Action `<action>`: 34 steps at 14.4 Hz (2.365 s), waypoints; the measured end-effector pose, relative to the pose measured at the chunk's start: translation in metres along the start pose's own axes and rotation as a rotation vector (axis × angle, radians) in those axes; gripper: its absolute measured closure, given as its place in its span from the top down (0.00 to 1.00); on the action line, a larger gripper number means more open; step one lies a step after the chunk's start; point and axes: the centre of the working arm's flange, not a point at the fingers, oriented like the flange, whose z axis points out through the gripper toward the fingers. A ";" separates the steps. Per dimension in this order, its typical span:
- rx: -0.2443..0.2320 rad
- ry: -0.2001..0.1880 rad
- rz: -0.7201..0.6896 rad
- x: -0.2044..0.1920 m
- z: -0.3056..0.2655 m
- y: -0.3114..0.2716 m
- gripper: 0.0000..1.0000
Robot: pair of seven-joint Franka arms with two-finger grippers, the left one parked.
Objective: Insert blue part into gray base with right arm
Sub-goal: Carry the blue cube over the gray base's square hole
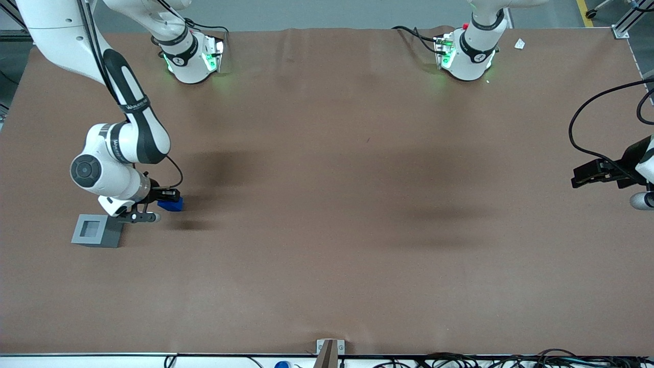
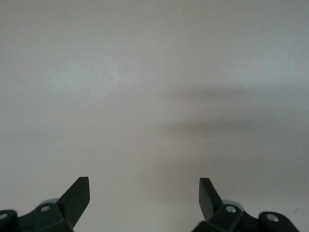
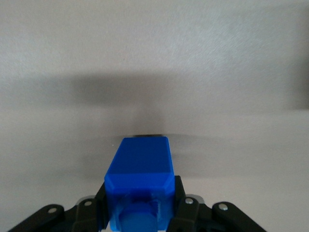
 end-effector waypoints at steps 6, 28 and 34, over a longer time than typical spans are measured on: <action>0.012 -0.022 0.063 0.024 -0.073 0.040 0.51; 0.019 0.098 0.108 0.039 -0.179 0.164 0.51; 0.020 0.081 0.094 0.051 -0.156 0.196 0.51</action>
